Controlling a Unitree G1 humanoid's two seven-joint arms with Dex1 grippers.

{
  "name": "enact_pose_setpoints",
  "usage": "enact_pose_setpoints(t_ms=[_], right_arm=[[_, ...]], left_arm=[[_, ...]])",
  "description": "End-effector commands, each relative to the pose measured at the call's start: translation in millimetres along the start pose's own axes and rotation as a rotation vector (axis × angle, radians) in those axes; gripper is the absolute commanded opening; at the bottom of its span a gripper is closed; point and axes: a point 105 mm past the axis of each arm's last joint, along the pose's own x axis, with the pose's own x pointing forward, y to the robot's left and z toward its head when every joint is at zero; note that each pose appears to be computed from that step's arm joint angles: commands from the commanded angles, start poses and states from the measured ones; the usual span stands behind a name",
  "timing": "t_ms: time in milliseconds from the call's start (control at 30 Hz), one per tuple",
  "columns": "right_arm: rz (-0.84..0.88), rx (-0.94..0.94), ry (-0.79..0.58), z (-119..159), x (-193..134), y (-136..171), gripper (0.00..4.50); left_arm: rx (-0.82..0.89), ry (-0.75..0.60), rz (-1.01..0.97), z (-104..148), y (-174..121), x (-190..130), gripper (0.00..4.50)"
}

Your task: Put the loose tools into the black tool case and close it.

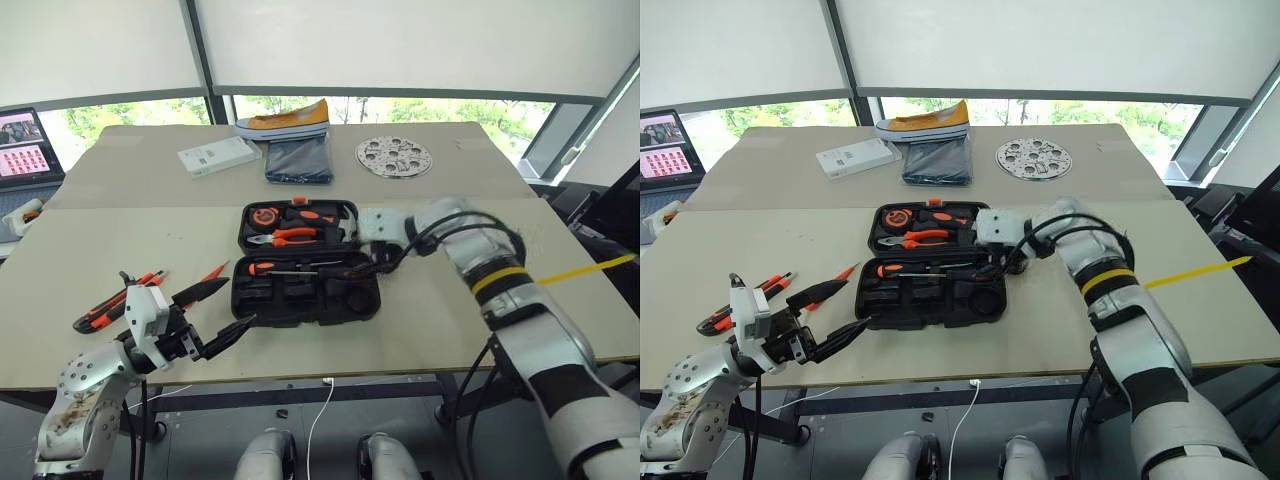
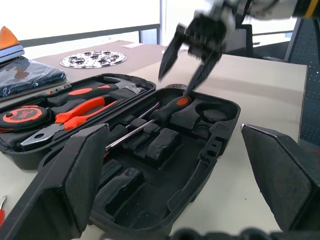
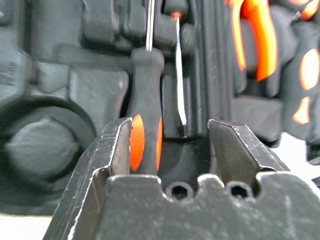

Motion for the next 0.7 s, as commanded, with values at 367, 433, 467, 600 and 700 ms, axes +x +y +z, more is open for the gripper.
enact_pose_setpoints(t_ms=[367, 433, 467, 600, 700], right_arm=[[-0.06, 0.289, -0.239, 1, 61, 24, 0.07], [-0.062, 0.284, -0.212, -3, 66, 26, 0.07], [-0.066, 0.288, -0.198, -5, 68, 26, 0.07], [-0.051, 0.288, -0.131, -16, 76, 31, 0.07], [-0.03, 0.299, -0.06, -26, 81, 37, 0.07]], left_arm=[[0.063, 0.017, 0.043, 4, 8, -6, 4.5], [0.068, 0.02, 0.047, 5, 10, -6, 4.5], [0.071, 0.021, 0.049, 5, 11, -7, 4.5], [0.089, 0.033, 0.063, 5, 15, -8, 4.5], [0.09, 0.06, 0.066, 2, 17, -11, 4.5]])
